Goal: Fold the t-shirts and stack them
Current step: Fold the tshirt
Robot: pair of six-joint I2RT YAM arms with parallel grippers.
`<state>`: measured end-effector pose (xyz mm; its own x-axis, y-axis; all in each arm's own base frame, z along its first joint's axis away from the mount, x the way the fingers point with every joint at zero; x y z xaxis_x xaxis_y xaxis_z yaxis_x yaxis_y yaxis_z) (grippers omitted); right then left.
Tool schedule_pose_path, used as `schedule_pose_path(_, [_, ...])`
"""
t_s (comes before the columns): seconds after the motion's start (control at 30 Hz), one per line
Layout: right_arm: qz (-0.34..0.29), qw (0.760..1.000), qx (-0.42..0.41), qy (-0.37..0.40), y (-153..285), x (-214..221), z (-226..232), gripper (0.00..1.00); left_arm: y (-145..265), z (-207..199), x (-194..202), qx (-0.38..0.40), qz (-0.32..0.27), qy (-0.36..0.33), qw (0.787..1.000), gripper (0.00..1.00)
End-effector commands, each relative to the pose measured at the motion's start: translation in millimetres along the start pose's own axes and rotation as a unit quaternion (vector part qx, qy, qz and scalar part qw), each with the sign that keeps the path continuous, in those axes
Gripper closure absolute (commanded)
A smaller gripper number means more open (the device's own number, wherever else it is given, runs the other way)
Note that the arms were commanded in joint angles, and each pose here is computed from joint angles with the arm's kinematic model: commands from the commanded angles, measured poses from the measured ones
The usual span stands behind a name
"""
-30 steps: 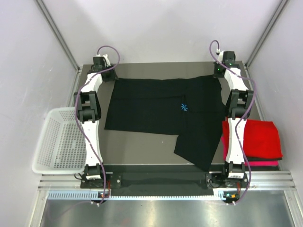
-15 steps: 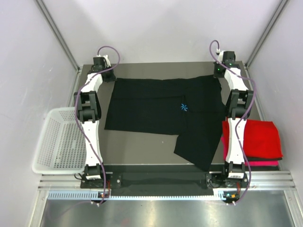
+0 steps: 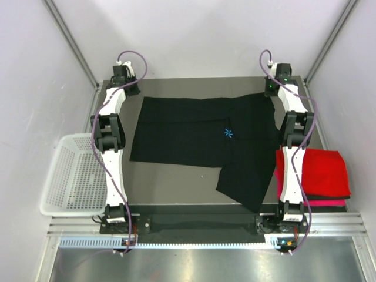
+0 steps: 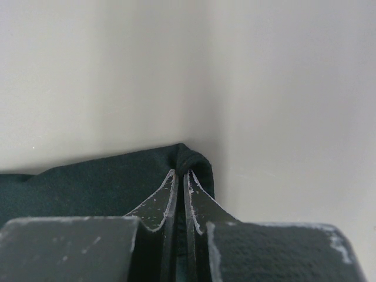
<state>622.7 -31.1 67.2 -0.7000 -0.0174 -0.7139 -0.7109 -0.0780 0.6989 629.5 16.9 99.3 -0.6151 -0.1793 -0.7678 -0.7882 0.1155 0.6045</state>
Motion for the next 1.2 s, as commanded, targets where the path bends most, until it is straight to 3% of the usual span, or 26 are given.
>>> schedule_pose_path(0.0, [-0.040,0.999,-0.010,0.020,0.6,-24.0,15.8,1.00,9.9,-3.4,-19.9,0.020,-0.022,-0.014,0.999,1.00])
schedule_pose_path(0.03, [-0.037,0.999,-0.011,0.020,-0.1,-22.4,16.8,1.00,9.2,-7.4,-15.1,0.031,-0.015,-0.017,0.999,0.85])
schedule_pose_path(0.1, [-0.035,0.999,-0.011,0.020,-0.3,-21.5,16.8,1.00,9.8,-14.2,-14.5,0.054,-0.017,-0.017,0.998,0.66])
schedule_pose_path(0.2, [-0.033,0.999,-0.011,0.021,0.6,-20.7,16.9,1.00,5.8,-22.5,-5.7,0.076,-0.004,-0.010,0.997,0.54])
schedule_pose_path(0.27, [-0.032,0.999,-0.011,0.020,0.9,-19.8,17.0,1.00,4.5,-29.7,-0.7,0.092,0.005,-0.002,0.996,0.52])
schedule_pose_path(0.87, [-0.032,0.999,-0.024,0.016,7.9,-22.7,21.4,1.00,-14.1,-14.3,41.4,-0.033,0.056,-0.088,0.994,0.54])
schedule_pose_path(0.93, [-0.030,0.999,-0.025,0.014,7.1,-21.1,21.8,0.99,-17.6,-27.1,48.4,-0.037,0.063,-0.120,0.990,0.54])
schedule_pose_path(1.17, [-0.025,0.999,-0.026,0.015,7.2,-18.8,22.1,0.99,-24.1,-29.4,59.6,-0.034,0.074,-0.122,0.989,0.62])
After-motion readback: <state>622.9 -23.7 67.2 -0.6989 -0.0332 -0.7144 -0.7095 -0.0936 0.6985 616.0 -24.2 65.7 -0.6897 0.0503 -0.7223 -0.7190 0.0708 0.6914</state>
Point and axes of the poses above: each gripper's point midway between its finger pads, its own y axis back along the fingers, its own z axis along the line the jaws close on, x = y × z, the point moved 4 cm from there along y, back along the fingers, and after that the axes turned 1 degree about -y, right-handed, at the moved point
